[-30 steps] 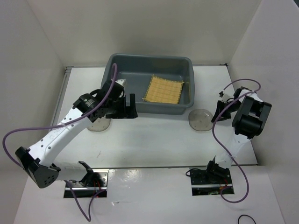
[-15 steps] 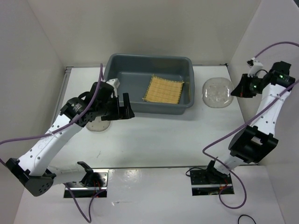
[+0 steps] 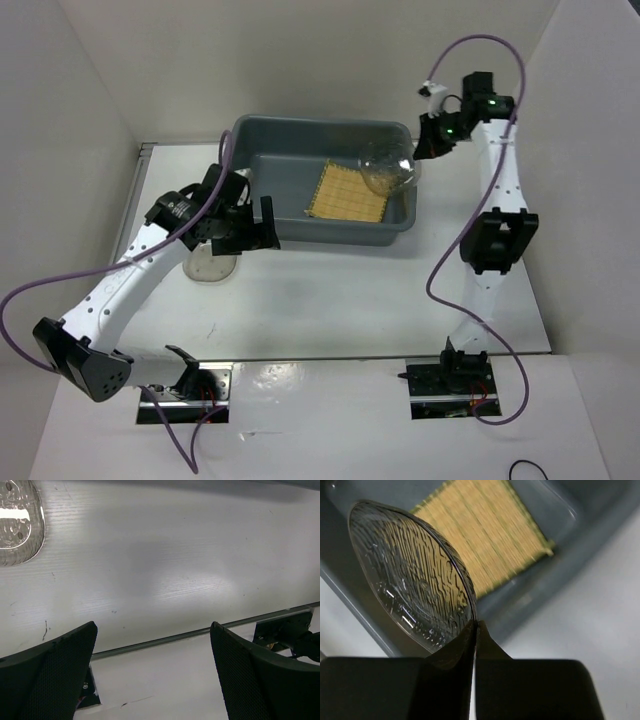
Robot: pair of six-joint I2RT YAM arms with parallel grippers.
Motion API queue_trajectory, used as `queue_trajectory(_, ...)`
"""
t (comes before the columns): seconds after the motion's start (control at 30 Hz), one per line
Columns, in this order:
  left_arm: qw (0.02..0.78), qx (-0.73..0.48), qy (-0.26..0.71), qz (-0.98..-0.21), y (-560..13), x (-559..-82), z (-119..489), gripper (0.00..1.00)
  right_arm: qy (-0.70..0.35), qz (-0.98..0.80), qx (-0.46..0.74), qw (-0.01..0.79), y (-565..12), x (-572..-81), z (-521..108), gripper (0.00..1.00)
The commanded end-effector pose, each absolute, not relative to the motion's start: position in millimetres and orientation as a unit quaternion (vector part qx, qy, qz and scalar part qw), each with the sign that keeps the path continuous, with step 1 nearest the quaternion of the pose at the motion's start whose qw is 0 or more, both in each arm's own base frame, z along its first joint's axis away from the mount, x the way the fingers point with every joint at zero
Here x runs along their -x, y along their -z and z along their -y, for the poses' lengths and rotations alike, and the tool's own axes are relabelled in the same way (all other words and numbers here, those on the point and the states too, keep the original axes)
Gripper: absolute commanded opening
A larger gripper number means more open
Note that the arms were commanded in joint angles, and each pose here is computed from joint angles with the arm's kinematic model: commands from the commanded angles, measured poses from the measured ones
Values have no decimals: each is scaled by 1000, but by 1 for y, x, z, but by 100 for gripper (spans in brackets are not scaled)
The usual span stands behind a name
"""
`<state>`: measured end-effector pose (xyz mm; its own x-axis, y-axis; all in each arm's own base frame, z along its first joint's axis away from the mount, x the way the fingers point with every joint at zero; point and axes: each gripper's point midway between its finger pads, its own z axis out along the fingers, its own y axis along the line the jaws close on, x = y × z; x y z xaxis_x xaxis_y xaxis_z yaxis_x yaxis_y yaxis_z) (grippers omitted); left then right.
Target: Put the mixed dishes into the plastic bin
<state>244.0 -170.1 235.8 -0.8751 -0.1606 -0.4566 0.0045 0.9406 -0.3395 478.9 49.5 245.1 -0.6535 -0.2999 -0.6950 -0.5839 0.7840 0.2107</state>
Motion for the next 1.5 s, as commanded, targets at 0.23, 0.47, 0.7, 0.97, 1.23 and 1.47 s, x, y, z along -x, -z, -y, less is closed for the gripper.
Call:
queue_trajectory(0.23, 241, 93, 167, -951, -248, -233, 159, 100, -149, -870, 296, 364, -210, -551, -144, 0)
queue_trajectory(0.47, 232, 143, 150, -950, -244, -224, 146, 100, -115, -902, 269, 317, -125, -578, -137, 0)
queue_trajectory(0.7, 221, 172, 142, -950, -238, -218, 140, 100, -89, -910, 261, 310, -91, -591, -134, 5)
queue_trajectory(0.97, 228, 220, 157, -935, -226, -213, 120, 100, -63, -920, 257, 290, -78, -585, -123, 49)
queue_trajectory(1.23, 278, 257, 230, -897, -236, -249, 102, 100, -77, -900, 263, 339, -153, -576, -129, 69)
queue_trajectory(1.47, 314, 403, 287, -811, -205, -310, 25, 100, -71, -859, 270, 429, -289, -535, -136, 95)
